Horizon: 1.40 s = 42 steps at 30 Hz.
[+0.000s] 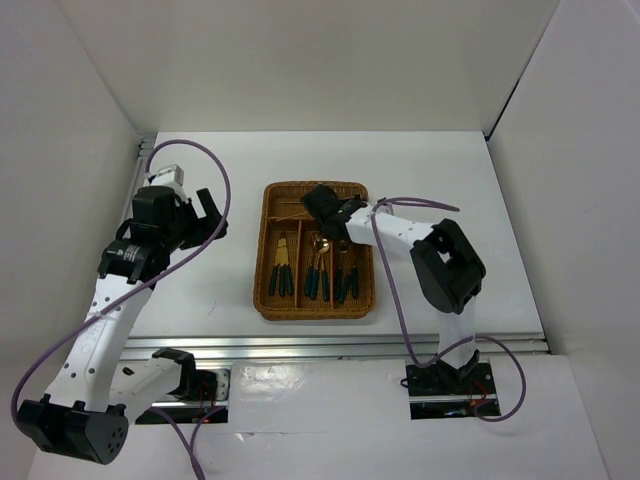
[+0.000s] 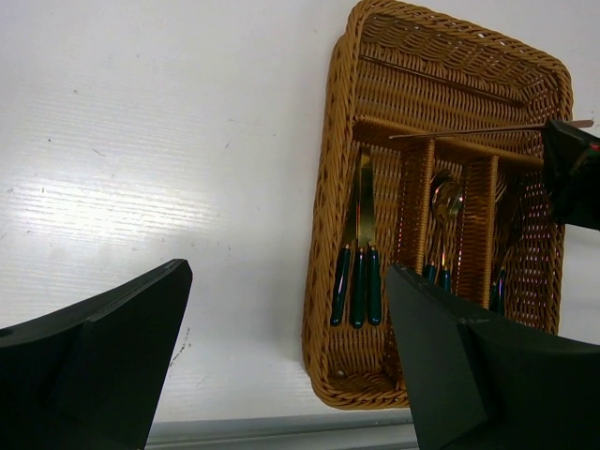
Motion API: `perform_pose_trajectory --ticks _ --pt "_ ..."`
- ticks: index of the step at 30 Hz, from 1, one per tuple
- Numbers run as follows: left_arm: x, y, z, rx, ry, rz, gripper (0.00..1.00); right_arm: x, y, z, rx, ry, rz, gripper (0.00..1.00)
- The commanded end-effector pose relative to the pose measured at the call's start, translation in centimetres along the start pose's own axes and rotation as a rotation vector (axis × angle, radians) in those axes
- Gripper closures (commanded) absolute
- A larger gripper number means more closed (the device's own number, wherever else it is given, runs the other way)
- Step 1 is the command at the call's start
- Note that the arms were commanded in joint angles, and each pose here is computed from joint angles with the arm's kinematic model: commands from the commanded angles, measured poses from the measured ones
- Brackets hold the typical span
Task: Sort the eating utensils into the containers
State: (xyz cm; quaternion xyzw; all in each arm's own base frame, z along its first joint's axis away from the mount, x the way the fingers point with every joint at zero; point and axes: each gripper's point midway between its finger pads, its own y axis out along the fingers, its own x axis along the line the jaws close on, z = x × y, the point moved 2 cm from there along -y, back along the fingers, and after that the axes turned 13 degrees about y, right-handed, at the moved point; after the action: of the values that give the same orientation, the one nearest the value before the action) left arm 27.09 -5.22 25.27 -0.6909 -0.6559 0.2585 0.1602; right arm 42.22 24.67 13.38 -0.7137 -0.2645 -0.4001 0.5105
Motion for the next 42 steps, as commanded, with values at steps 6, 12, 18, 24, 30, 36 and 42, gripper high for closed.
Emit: perform_pose_trajectory --ticks 6,12,18,24,30,36,42 --pt "-0.2 -0.3 -0.6 -0.029 0.002 0.002 0.0 -0.3 1.2 -0.6 -0.175 0.165 -0.034 0.87" --pt "-0.2 -0.2 -0.6 -0.02 0.002 0.0 0.0 -0.8 1.5 0.2 -0.168 0.207 -0.038 0.87" --pt "-0.2 0.0 -0.5 -0.011 0.002 -0.002 0.0 -0.3 1.5 0.6 -0.168 0.226 -0.051 0.86" --pt "-0.2 0.0 -0.5 -0.011 0.002 -0.002 0.0 -0.5 2.2 0.8 -0.171 0.246 -0.043 0.86" --pt "-0.2 0.0 -0.5 -0.011 0.012 -0.002 0.0 -1.1 3.3 -0.5 -0.225 0.289 -0.034 0.86" --pt "-0.2 0.0 -0.5 -0.011 0.012 -0.002 0.0 -0.4 3.5 -0.8 -0.232 0.312 -0.046 0.83" --pt "-0.2 0.1 -0.7 -0.02 0.011 0.0 0.0 -0.6 4.0 -0.2 -0.236 0.305 -0.044 0.63"
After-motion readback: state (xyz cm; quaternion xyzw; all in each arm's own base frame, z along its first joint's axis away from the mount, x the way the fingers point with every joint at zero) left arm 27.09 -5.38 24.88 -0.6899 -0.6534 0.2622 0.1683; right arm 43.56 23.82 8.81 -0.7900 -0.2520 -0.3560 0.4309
